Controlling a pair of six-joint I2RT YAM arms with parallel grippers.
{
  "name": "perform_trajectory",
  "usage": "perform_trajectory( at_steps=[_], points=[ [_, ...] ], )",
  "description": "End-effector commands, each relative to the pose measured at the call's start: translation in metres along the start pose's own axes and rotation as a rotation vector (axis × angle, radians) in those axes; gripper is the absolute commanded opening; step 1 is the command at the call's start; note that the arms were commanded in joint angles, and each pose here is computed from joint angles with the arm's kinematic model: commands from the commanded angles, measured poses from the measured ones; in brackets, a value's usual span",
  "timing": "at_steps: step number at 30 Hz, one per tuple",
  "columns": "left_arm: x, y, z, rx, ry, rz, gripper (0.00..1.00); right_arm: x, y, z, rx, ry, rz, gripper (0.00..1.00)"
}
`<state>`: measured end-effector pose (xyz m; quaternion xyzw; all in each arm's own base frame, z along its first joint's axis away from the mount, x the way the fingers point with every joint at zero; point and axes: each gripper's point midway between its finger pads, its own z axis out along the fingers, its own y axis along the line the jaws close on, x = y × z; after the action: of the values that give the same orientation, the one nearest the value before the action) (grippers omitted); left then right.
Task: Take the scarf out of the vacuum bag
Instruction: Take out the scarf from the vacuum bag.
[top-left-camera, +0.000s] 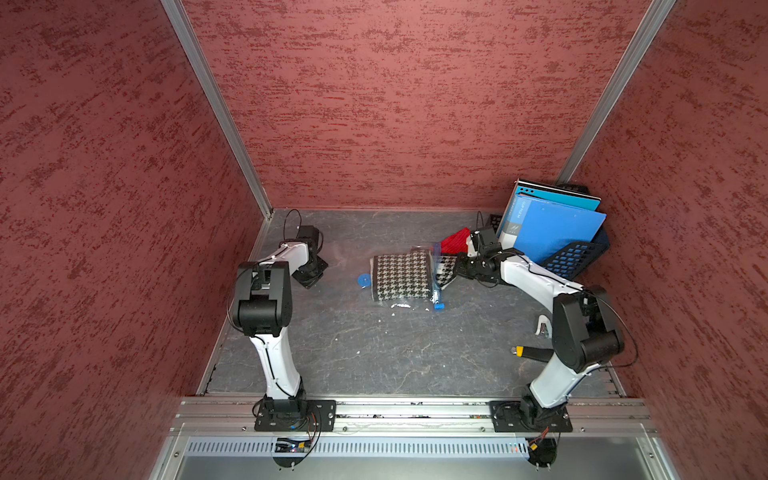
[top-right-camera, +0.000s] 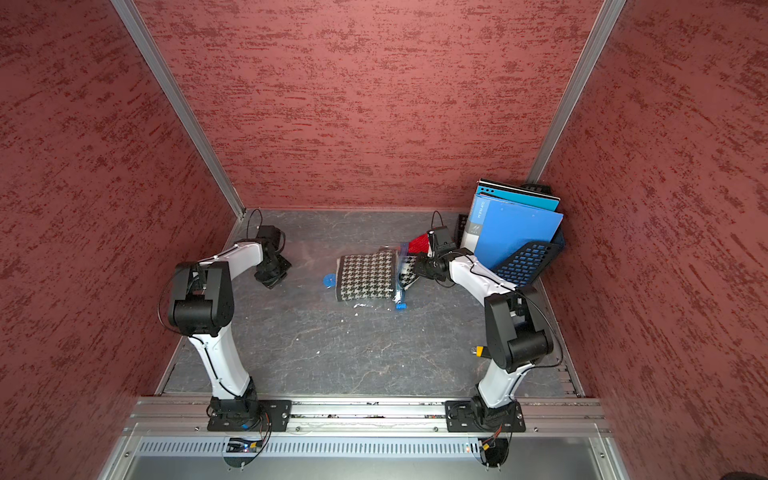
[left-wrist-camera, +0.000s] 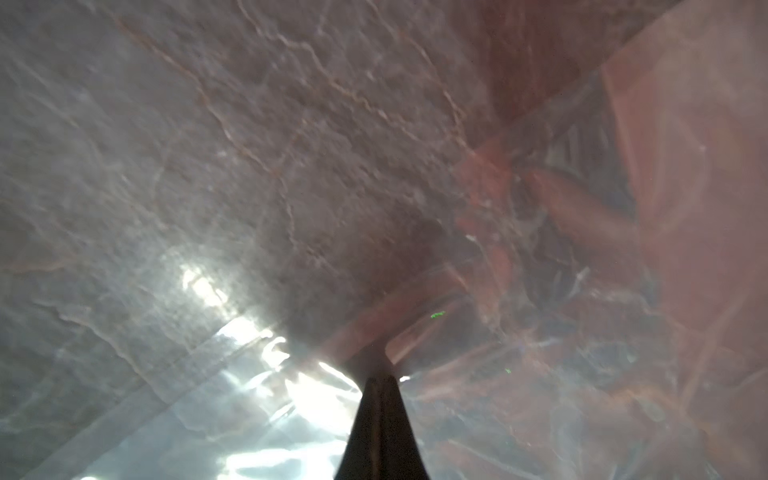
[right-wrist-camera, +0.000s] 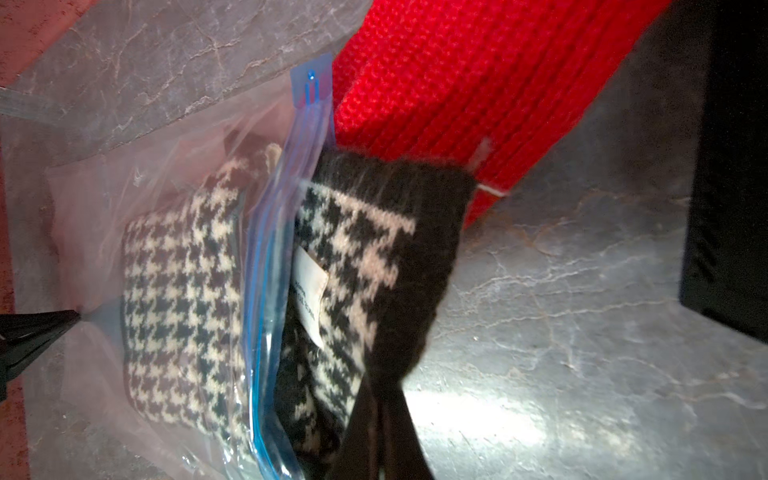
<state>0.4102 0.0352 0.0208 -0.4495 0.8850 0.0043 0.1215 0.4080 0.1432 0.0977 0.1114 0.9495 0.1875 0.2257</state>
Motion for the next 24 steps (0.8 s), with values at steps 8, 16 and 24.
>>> perform_trajectory(
  at_steps=[8,16,24],
  points=[
    [-0.007,0.012,0.005,-0.096,0.032,0.033,0.0,0.013,-0.039,-0.013,0.201,0.041,-0.012,0.01],
    [0.084,-0.075,-0.042,0.072,0.047,0.268,0.0,0.022,0.038,0.012,-0.32,0.049,0.034,0.66],
    [0.143,-0.122,-0.047,0.111,0.066,0.387,0.0,0.017,0.046,0.023,-0.39,0.03,0.035,0.67]
  ],
)
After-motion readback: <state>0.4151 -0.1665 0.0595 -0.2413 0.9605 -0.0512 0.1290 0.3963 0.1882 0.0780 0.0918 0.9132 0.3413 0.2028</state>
